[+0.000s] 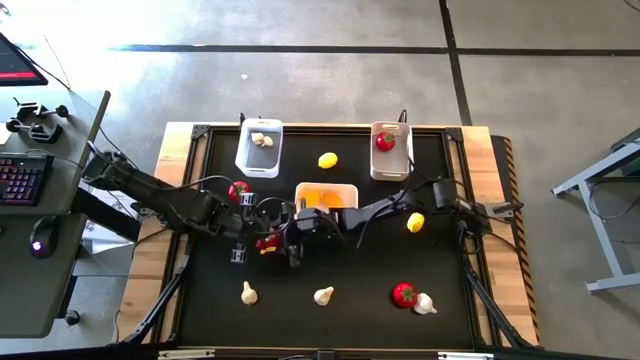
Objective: Sort produce into baskets
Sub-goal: Put the red tomato into the gray bin
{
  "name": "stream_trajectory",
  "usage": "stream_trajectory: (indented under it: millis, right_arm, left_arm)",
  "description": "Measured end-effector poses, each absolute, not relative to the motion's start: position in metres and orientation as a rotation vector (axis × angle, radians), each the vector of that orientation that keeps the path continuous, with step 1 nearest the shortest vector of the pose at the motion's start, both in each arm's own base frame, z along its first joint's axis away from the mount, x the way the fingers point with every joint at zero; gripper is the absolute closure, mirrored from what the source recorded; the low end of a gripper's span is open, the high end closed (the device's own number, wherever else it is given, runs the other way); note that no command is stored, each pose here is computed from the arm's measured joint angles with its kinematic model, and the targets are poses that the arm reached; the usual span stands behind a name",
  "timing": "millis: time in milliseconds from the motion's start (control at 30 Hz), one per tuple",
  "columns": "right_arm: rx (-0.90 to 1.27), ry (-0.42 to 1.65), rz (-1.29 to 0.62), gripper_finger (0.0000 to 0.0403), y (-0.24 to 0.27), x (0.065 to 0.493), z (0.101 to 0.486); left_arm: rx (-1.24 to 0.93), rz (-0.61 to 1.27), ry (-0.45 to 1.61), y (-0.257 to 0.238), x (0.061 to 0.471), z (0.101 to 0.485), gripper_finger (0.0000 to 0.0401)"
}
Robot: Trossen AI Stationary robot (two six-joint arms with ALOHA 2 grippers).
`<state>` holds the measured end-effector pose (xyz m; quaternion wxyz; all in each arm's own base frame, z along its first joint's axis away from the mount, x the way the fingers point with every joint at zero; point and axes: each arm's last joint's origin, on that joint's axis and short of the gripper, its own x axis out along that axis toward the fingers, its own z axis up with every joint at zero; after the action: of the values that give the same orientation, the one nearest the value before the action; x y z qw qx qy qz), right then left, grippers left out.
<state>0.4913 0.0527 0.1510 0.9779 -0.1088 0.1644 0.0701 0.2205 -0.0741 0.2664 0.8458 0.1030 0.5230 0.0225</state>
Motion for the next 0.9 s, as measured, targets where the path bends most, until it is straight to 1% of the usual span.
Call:
stream_trajectory:
  millis: [100,167,467,600,700,900]
  right_arm:
    - [-0.235,0.361,0.084,0.0128,0.048,0.490,0.154]
    - [-0.243,0.395,0.059,0.0128,0.045,0.488,0.154]
    - [-0.268,0.446,-0.017,0.0128,0.028,0.485,0.160]
    - [-0.287,0.472,-0.077,0.0128,0.022,0.478,0.179]
    - [-0.299,0.533,-0.126,0.0128,0.014,0.470,0.190]
    - [-0.315,0.643,-0.232,0.0128,-0.012,0.446,0.225]
  left_arm:
    - [0.241,0.077,1.104,-0.071,0.214,0.257,0.0336]
    - [0.237,0.091,1.058,-0.069,0.210,0.254,0.0335]
    - [0.117,0.087,0.737,-0.056,0.186,0.256,0.0345]
    - [0.113,0.111,0.582,-0.048,0.178,0.254,0.0348]
    - [0.111,0.117,0.501,-0.042,0.177,0.248,0.0348]
    - [0.139,0.147,0.396,-0.032,0.178,0.231,0.0348]
